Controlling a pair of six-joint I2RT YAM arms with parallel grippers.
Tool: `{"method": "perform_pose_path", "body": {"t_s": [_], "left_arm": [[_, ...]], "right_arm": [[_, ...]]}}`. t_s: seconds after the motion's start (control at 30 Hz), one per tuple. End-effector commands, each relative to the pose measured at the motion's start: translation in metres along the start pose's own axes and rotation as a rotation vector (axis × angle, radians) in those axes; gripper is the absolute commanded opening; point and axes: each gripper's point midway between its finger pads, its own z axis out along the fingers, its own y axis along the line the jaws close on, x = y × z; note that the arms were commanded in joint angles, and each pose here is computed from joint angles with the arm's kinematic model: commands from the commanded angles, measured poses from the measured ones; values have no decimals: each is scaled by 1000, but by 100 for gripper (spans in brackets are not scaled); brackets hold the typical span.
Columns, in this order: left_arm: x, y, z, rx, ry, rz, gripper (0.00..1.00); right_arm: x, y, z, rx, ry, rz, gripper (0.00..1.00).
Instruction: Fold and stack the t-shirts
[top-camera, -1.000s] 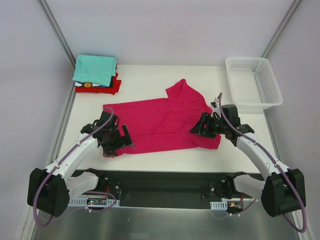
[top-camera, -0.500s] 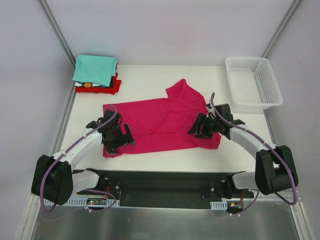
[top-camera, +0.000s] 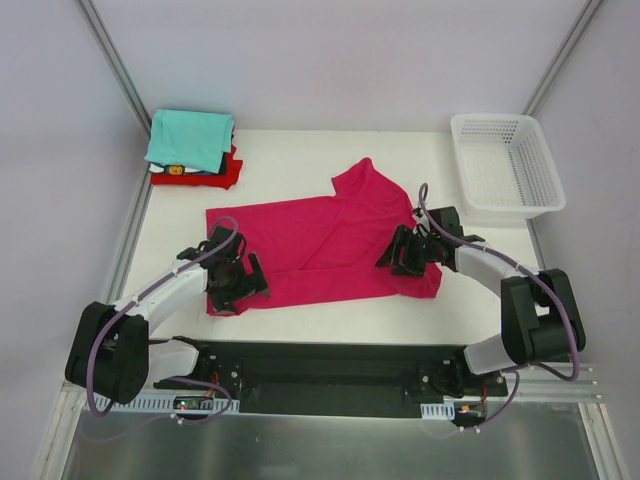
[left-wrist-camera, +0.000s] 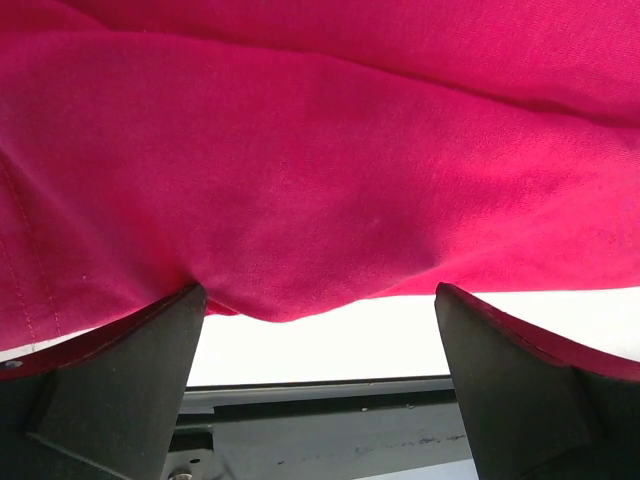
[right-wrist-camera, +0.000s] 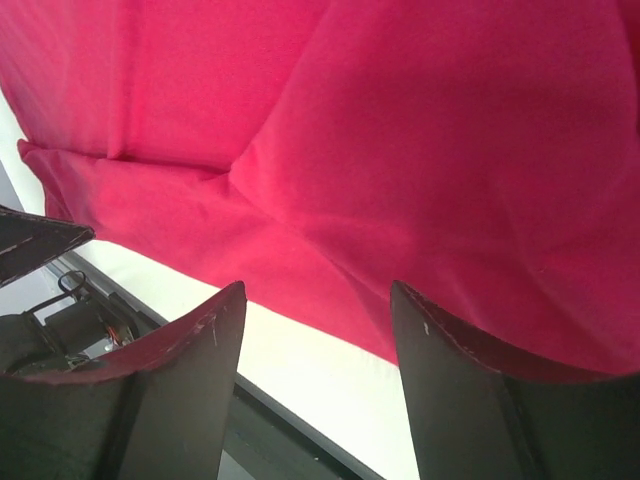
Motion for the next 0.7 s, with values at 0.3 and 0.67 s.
{"method": "perform_pose_path", "body": {"t_s": [0.3,0.67], "left_arm": [[0,15,15,-61,0,11,99],[6,28,12,-60,-27,-47,99]], "right_arm": [[-2,-42,-8,240,23,-4,65],[-4,-84,-19,499,38,-12,67]]}}
